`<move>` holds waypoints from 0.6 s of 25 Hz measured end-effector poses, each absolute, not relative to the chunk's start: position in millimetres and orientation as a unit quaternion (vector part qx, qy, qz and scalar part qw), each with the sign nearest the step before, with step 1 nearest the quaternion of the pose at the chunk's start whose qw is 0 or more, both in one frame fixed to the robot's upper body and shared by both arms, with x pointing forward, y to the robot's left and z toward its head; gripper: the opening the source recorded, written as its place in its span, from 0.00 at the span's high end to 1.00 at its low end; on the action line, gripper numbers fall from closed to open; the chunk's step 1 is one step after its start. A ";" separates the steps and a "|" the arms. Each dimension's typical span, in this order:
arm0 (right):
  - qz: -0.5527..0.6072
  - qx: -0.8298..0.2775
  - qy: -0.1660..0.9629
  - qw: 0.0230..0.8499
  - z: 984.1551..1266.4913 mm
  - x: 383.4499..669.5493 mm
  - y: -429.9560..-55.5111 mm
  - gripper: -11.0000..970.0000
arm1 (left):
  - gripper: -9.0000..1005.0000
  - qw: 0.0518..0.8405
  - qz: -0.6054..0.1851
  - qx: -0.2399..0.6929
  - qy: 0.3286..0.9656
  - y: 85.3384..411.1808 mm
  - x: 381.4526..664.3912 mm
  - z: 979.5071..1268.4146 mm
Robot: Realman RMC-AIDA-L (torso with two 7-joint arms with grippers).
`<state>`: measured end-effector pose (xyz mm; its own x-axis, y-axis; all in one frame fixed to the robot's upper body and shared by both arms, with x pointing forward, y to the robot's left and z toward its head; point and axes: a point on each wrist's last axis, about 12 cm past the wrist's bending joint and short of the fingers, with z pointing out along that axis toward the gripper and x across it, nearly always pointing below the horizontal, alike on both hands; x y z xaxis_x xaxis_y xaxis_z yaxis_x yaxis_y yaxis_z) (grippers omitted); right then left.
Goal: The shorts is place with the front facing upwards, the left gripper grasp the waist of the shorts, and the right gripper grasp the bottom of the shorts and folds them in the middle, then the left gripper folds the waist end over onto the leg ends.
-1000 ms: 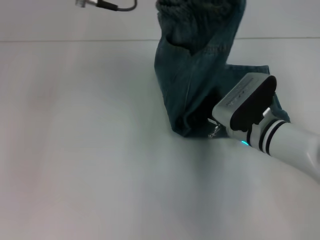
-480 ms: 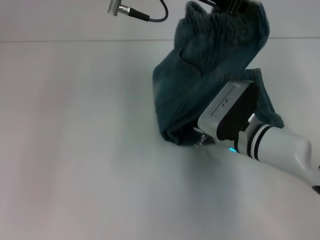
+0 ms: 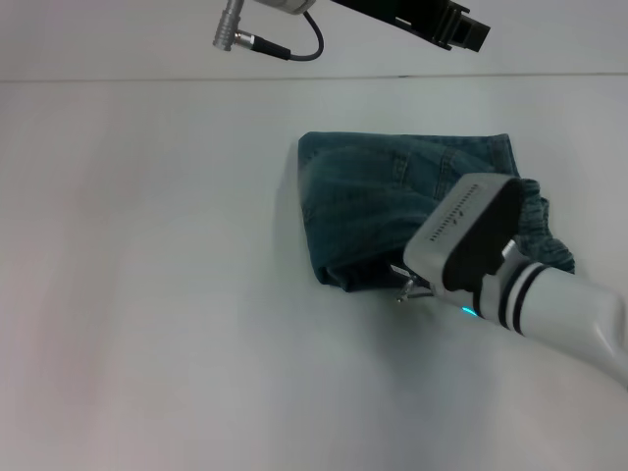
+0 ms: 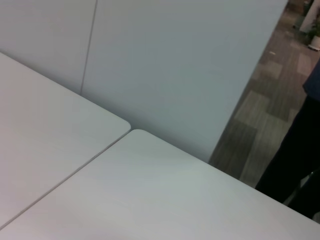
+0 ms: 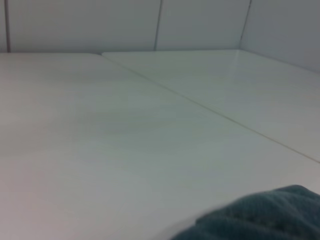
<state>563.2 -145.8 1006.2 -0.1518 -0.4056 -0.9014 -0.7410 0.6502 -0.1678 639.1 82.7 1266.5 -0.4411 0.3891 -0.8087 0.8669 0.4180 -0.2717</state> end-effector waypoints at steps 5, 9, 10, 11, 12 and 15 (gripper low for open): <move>0.166 -0.361 0.755 0.522 997.5 552.5 -161.8 0.99 | 0.96 0.340 -0.343 0.411 0.773 79.2 639.1 1262.1; 0.172 -0.357 0.756 0.521 994.3 546.5 -167.0 0.99 | 0.96 0.339 -0.333 0.416 0.775 77.3 638.6 1256.1; 0.176 -0.358 0.754 0.521 993.8 544.8 -167.8 0.99 | 0.96 0.340 -0.330 0.419 0.774 77.9 638.3 1254.1; 0.180 -0.359 0.753 0.521 993.5 543.1 -168.8 0.99 | 0.96 0.340 -0.329 0.420 0.774 78.8 637.8 1252.7; 0.188 -0.357 0.751 0.522 993.4 540.8 -170.8 0.99 | 0.96 0.341 -0.328 0.421 0.774 81.1 637.1 1249.9; 0.214 -0.348 0.746 0.525 994.4 536.1 -180.4 0.99 | 0.96 0.346 -0.325 0.415 0.776 89.8 636.2 1244.8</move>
<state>536.1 -180.4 994.4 -0.2053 -0.2946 -0.9333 -0.7451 0.6653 -0.0461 636.2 89.8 1244.8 -0.4166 0.4199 -0.8063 0.8689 0.4446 -0.2174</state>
